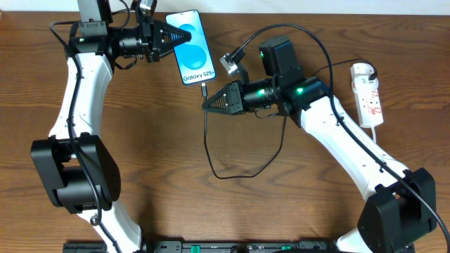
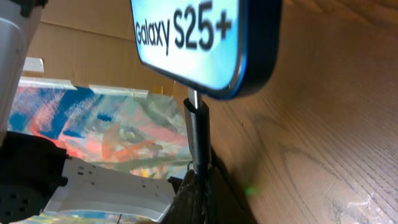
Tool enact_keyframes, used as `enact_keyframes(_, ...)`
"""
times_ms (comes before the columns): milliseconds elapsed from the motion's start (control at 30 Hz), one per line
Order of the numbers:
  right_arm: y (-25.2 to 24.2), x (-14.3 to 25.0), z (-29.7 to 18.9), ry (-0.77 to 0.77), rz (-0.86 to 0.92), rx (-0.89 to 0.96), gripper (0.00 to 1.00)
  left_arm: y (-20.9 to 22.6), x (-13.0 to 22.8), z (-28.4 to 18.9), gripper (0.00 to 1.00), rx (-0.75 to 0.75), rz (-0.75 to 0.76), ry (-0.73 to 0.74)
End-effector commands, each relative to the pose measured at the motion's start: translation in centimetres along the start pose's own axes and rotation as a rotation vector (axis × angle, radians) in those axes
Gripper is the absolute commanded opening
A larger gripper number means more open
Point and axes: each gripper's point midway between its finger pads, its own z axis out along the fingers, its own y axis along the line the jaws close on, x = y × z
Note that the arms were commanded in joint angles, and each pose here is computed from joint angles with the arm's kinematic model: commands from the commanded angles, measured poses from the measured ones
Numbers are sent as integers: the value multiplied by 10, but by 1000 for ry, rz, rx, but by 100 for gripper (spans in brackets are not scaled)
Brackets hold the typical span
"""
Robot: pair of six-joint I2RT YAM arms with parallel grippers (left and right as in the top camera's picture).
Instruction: Plug charger to phone and switch on socket
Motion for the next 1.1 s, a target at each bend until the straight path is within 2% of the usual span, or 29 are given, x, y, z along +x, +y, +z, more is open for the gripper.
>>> enact_keyframes(0,9,10,3,32,-40,-28,1,-24,6,0,7,48,66,29)
enact_keyframes(600,14,16,1,61,-217,-85,1,-24,7,0,7,48,60,30)
enact_keyframes(700,17,20,-1,86,-254,-145,1,-24,7,0,7,48,60,30)
enact_keyframes(933,1,20,-10,132,-210,-298,1,-24,7,0,7,48,60,30)
enact_keyframes(1067,-6,17,-10,124,-202,-287,1,-24,7,0,7,48,57,30)
